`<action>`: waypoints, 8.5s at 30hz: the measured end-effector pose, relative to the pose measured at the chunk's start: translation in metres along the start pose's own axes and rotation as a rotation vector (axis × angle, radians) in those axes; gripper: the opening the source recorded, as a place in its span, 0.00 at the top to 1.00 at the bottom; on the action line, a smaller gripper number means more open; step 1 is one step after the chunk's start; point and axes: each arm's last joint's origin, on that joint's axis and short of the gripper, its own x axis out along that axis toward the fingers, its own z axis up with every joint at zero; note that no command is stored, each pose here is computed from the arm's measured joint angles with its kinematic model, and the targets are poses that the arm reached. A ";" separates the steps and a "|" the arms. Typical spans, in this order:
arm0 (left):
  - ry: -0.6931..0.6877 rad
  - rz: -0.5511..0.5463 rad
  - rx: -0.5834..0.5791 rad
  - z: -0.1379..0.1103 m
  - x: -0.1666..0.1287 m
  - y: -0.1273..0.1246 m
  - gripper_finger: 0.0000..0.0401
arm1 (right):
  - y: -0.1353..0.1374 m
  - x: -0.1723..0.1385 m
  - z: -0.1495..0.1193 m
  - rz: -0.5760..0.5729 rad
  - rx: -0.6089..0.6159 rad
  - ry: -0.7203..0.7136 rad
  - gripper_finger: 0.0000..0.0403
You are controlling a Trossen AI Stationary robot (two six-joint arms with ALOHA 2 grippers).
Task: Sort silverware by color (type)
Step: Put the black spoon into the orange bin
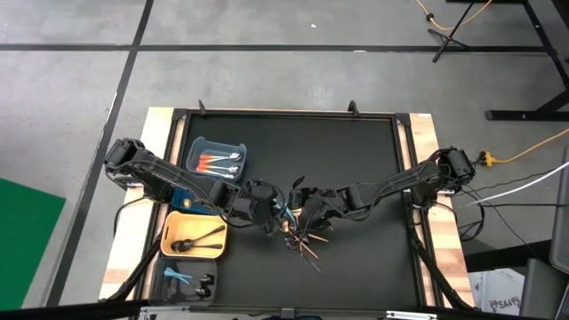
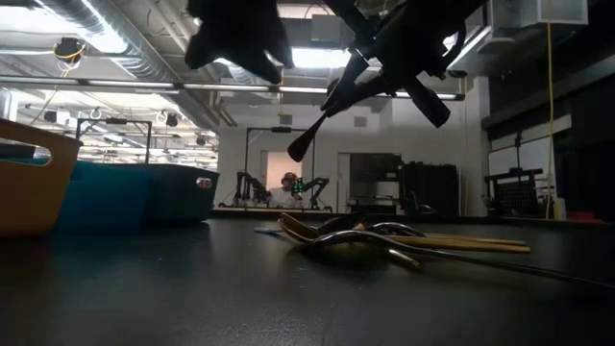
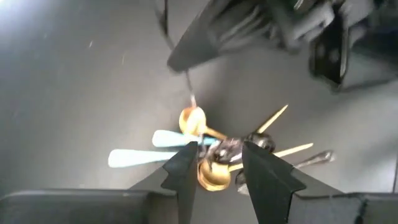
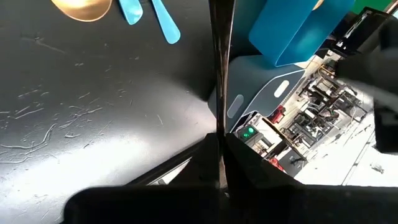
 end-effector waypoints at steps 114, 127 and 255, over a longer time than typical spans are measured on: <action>-0.449 0.091 0.157 0.034 0.046 -0.002 0.99 | 0.000 -0.099 -0.066 -0.127 1.917 -0.177 0.73; -0.550 0.087 0.217 0.025 0.032 -0.023 0.99 | -0.015 -0.103 -0.067 -0.172 1.932 -0.382 0.73; -0.577 -0.318 0.356 -0.005 -0.200 0.005 0.82 | -0.123 0.183 0.015 0.466 1.931 -1.044 0.99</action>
